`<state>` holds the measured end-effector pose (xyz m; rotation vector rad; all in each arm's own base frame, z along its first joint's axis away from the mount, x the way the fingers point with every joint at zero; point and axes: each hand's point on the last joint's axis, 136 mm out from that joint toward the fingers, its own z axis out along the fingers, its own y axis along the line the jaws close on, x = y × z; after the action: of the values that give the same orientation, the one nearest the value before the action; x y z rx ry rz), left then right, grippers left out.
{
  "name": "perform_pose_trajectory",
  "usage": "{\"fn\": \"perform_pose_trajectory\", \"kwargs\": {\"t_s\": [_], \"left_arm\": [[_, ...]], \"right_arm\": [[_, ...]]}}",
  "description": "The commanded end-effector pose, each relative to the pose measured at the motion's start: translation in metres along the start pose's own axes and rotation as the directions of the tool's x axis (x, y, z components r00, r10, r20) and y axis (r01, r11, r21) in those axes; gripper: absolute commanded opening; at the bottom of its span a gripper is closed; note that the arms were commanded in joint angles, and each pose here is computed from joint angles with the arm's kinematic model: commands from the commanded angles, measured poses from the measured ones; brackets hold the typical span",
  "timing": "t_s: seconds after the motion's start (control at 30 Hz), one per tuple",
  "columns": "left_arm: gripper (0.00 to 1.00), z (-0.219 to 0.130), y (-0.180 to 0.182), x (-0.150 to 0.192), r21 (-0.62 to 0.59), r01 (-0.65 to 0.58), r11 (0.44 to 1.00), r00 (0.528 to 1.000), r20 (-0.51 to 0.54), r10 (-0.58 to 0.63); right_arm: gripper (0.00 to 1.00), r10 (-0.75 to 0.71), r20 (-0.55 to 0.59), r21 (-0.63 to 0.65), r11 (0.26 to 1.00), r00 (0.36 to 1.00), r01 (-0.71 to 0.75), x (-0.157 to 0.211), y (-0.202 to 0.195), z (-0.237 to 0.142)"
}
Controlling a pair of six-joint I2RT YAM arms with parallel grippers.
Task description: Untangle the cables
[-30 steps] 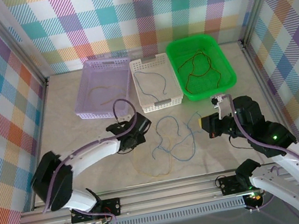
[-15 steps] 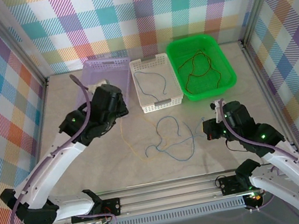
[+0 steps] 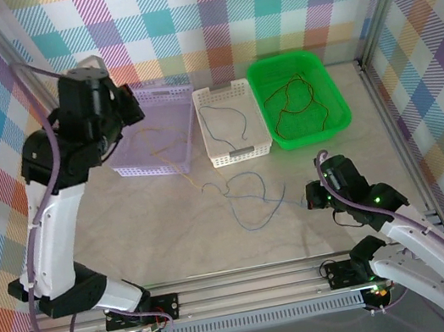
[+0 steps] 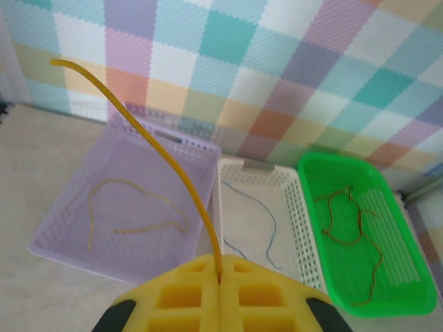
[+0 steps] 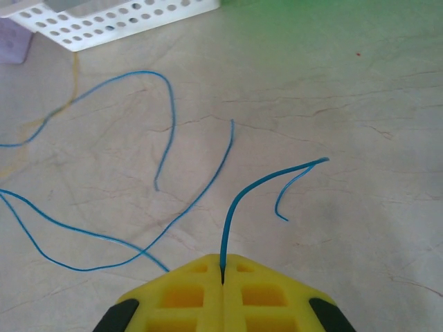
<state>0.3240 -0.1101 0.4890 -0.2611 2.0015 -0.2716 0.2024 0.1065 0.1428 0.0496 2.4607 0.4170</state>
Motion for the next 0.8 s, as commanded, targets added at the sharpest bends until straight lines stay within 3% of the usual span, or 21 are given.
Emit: {"fn": "perform_pose_trajectory", "kwargs": {"t_s": [0.0, 0.3, 0.6, 0.77], "left_arm": [[0.0, 0.0, 0.011, -0.002, -0.014, -0.049, 0.999, 0.998, -0.041, 0.049], [0.0, 0.001, 0.022, -0.031, 0.007, 0.062, 0.998, 0.998, 0.027, -0.062], [0.0, -0.072, 0.04, -0.078, 0.078, 0.201, 0.976, 0.938, 0.273, -0.215], [0.0, -0.104, 0.038, -0.09, 0.147, 0.213, 0.966, 0.914, 0.321, -0.25]], "right_arm": [[0.0, 0.038, 0.026, 0.072, 0.997, 0.999, -0.04, -0.002, -0.015, 0.004], [0.0, 0.098, 0.067, 0.215, 0.97, 0.993, -0.11, -0.002, -0.049, 0.008], [0.0, 0.172, 0.041, 0.287, 0.941, 0.984, -0.176, 0.01, -0.071, 0.033], [0.0, 0.183, 0.047, 0.289, 0.939, 0.982, -0.188, 0.007, -0.074, 0.037]]}}
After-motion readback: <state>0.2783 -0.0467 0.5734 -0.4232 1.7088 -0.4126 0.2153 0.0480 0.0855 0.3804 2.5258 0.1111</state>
